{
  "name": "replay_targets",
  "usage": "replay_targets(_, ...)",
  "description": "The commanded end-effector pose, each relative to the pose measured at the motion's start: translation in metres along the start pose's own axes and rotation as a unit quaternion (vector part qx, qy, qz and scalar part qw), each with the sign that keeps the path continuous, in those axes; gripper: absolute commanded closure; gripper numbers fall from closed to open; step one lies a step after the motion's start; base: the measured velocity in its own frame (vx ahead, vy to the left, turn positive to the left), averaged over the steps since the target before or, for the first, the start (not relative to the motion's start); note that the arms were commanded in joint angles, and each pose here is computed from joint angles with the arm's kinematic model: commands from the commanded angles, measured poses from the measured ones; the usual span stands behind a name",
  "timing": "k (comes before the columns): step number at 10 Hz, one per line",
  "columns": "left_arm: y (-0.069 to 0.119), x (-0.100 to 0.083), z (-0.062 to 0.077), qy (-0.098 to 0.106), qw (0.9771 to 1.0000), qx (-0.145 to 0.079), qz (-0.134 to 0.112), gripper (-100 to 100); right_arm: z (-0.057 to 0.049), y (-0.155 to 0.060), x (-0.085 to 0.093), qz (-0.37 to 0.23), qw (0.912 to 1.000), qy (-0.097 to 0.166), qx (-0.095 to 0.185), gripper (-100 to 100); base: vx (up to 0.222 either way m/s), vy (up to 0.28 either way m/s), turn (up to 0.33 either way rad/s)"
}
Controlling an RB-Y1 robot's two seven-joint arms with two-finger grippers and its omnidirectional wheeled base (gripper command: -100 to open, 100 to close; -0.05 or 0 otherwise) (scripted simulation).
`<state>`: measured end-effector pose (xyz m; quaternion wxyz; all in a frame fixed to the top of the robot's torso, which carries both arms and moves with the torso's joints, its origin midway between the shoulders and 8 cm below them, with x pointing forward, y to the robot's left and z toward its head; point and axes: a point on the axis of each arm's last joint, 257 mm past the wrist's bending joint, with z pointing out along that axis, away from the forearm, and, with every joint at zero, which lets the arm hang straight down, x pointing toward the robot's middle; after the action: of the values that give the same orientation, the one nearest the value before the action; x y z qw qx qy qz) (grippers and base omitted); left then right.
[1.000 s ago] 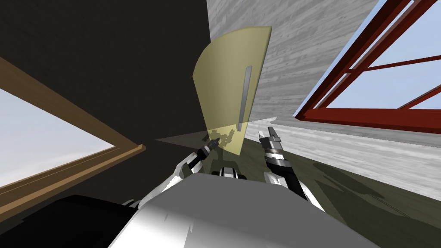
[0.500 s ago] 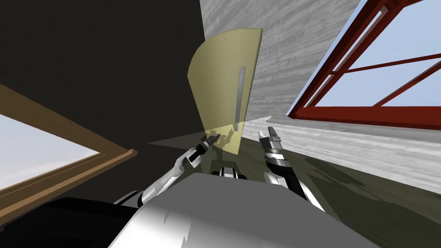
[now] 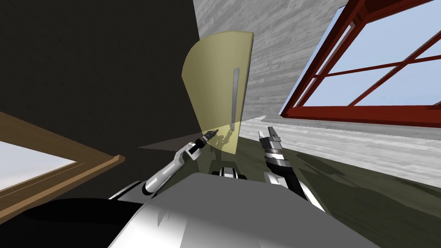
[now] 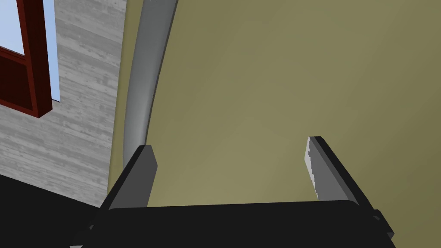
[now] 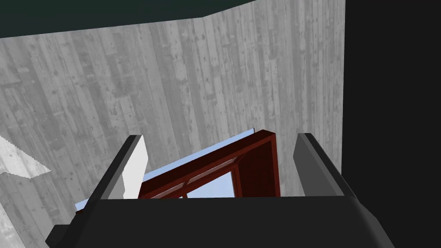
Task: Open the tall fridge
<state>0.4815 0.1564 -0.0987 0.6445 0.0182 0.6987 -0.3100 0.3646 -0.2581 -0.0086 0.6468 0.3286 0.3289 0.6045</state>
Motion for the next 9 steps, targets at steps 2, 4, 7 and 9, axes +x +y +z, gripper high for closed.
replay_targets(2,0.021,-0.042,0.016,-0.014,0.9987,-0.036,0.035,-100,0.000,0.000,0.000,0.000,1.0000,0.000,0.000,0,0.017,-0.034,-0.078)
replay_targets(4,0.027,-0.062,0.021,-0.022,0.9974,-0.049,0.048,-100,0.000,0.000,0.000,0.000,1.0000,0.000,0.000,0,0.012,-0.030,-0.117)
replay_targets(7,0.037,-0.082,0.025,-0.027,0.9954,-0.069,0.061,-100,0.000,0.000,0.000,0.000,1.0000,0.000,0.000,0,0.011,-0.028,-0.086)
replay_targets(9,0.043,-0.104,0.029,-0.034,0.9930,-0.086,0.073,-100,0.000,0.000,0.000,0.000,1.0000,0.000,0.000,0,0.014,-0.029,-0.099)
